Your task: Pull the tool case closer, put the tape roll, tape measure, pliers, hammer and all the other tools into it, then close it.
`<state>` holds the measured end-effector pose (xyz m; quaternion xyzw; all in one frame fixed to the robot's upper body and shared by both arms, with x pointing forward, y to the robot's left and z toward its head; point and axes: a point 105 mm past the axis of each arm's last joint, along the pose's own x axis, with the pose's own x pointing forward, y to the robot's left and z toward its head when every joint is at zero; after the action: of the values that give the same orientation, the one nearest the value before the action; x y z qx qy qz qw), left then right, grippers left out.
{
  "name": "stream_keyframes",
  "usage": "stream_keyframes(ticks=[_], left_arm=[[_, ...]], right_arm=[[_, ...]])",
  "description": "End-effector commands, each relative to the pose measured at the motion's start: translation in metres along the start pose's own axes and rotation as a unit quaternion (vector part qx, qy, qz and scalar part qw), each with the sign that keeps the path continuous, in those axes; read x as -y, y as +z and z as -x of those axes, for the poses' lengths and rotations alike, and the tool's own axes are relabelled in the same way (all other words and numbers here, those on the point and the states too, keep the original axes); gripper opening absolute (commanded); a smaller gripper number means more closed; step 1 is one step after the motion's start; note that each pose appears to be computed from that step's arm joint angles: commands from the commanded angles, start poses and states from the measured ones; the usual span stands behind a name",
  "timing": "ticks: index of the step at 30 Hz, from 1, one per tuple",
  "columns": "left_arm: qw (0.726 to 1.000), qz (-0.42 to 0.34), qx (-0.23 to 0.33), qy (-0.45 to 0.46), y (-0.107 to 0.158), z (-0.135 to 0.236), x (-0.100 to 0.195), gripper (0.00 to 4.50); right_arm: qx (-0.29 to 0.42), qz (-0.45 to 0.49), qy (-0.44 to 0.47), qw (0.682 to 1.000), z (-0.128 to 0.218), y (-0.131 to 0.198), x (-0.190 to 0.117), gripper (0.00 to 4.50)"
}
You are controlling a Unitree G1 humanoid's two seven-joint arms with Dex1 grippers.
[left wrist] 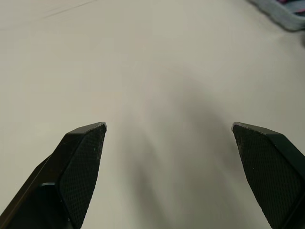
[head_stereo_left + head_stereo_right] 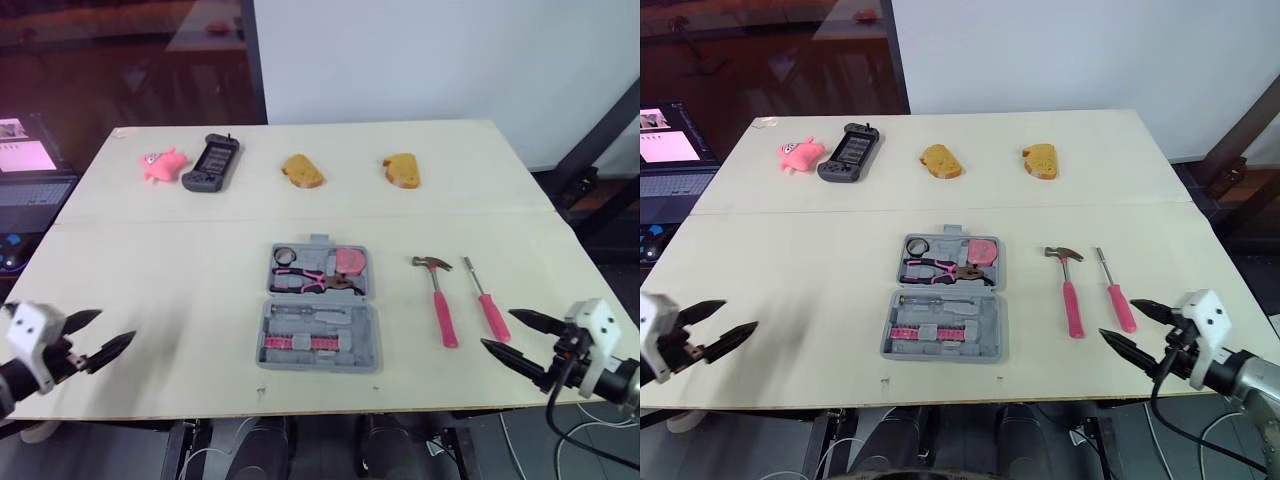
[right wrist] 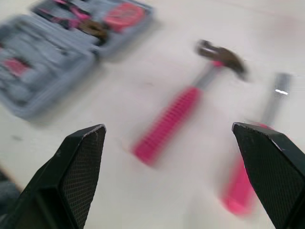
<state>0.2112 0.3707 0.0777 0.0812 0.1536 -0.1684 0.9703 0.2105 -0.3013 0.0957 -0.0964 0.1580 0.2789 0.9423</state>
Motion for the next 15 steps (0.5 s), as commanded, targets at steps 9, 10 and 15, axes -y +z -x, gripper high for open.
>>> stream_keyframes(ticks=[9,10,15], left_arm=[[0.998,-0.016,0.039,0.043,0.014,0.013,-0.014,4.44],[0.998,-0.017,0.041,0.037,0.016,0.01,-0.013,4.44],[0.992,0.016,0.077,-0.095,0.068,-0.039,0.028,4.44]], right_arm=[[0.023,0.022,-0.019,0.999,0.005,-0.001,0.015,4.5],[0.024,0.023,-0.019,0.999,0.004,0.001,0.015,4.5],[0.058,0.036,0.012,0.998,-0.017,0.03,-0.011,4.5]])
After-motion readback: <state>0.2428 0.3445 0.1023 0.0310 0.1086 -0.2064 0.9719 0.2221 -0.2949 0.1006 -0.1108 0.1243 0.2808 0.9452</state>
